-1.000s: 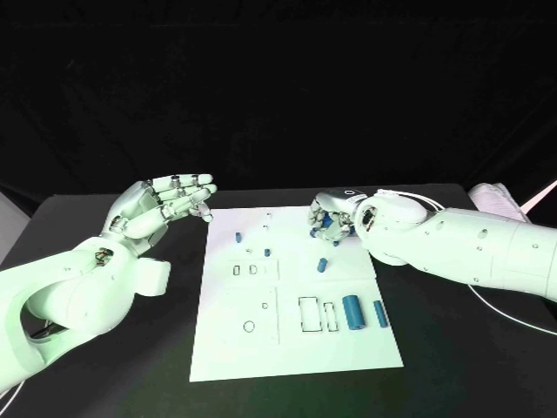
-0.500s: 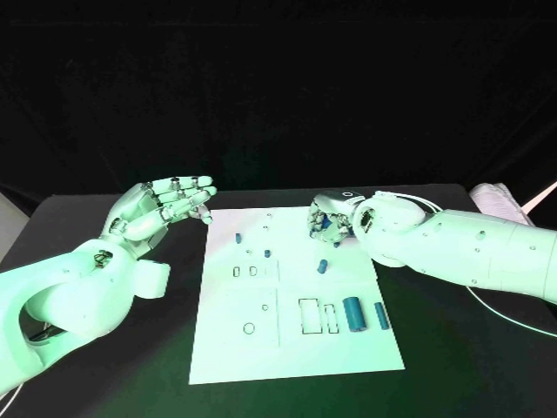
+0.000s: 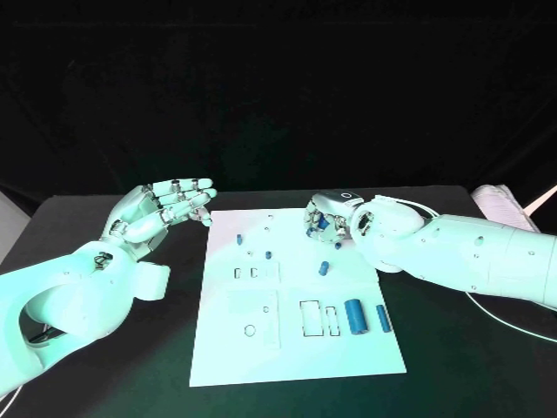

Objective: Assemble the parts on the task board

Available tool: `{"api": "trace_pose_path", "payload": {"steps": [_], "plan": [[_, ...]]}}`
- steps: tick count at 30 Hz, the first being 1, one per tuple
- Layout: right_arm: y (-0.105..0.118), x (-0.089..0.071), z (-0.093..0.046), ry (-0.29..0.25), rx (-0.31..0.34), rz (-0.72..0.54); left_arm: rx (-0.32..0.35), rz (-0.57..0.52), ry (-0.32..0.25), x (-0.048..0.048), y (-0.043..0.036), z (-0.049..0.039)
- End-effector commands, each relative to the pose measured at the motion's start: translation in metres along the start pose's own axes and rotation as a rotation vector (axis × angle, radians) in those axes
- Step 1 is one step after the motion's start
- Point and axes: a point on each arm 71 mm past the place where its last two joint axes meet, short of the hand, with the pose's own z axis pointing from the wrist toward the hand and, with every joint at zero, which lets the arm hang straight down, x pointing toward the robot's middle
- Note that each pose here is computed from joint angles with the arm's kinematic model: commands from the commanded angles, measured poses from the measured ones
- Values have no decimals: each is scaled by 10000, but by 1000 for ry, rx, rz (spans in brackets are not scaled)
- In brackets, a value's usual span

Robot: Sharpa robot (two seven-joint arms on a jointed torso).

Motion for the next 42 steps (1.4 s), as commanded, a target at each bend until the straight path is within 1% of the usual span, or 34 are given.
{"api": "trace_pose_path", "payload": {"steps": [1, 4, 6, 9, 12, 20, 25, 30, 35, 42], "plan": [[62, -86, 12, -110, 4, 2, 5, -12, 15, 8, -11, 8], [132, -124, 35, -146, -2, 10, 5, -11, 12, 0, -9, 10], [199, -161, 68, -181, -11, 18, 4, -10, 11, -7, -7, 12], [271, -196, 114, -214, -19, 24, 4, -10, 11, -8, -5, 15], [340, -217, 165, -234, -26, 28, 3, -11, 11, -6, -4, 16], [476, -227, 314, -256, -41, 26, 2, -15, 18, 18, -1, 26], [526, -212, 404, -250, -44, 19, 2, -17, 22, 31, 1, 31], [527, -151, 475, -218, -29, 7, 1, -17, 23, 40, 0, 35], [528, -89, 509, -188, -21, -1, 1, -17, 23, 44, -9, 31], [548, -55, 537, -170, -21, -9, 6, -15, 24, 47, -30, 33]]}}
